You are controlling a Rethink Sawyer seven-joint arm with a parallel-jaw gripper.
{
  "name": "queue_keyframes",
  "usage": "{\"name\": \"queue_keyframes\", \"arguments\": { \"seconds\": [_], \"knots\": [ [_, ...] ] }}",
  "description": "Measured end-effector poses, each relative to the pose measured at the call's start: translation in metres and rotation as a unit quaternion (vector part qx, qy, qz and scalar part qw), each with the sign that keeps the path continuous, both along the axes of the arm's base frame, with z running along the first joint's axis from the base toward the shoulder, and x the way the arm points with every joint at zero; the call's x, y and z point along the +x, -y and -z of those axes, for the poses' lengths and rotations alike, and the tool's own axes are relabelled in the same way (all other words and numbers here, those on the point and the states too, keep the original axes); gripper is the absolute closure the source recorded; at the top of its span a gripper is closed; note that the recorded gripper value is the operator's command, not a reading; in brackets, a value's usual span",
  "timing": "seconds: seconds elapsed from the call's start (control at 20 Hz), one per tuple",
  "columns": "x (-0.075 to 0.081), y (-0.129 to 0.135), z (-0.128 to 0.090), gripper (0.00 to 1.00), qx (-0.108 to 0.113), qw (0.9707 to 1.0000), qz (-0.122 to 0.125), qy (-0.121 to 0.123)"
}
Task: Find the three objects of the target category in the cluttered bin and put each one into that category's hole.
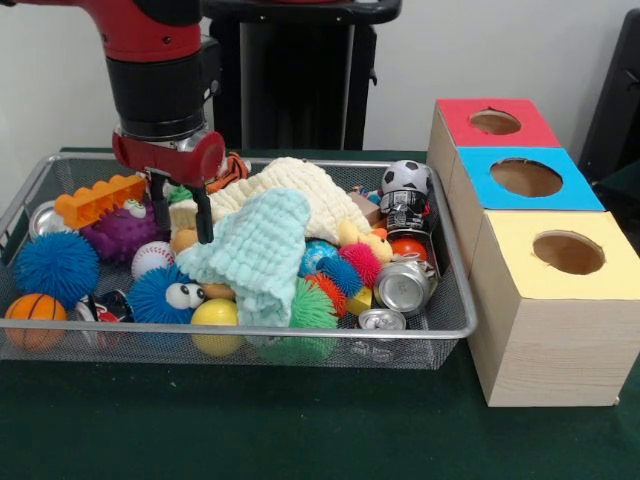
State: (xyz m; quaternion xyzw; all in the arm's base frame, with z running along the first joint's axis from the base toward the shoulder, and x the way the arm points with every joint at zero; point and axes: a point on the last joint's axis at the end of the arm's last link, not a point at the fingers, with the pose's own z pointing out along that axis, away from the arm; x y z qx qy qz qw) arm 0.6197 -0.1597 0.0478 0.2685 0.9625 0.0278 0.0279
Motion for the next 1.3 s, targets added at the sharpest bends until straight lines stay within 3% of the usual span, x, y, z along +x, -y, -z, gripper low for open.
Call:
{"name": "queue_keyframes", "arguments": {
  "seconds": [0.55,0.85,1.1,1.3],
  "knots": [
    [0.003,-0.009,-0.001,0.0,0.006,1.0,-0.006,-0.002],
    [-0.002,-0.01,0.013,0.0,0.011,0.9998,-0.01,-0.011],
    [-0.013,0.001,0.02,0.0,0.004,0.9996,-0.018,-0.022],
    [-0.023,0.025,0.027,0.0,-0.004,0.9991,-0.017,-0.04]
  ]
}}
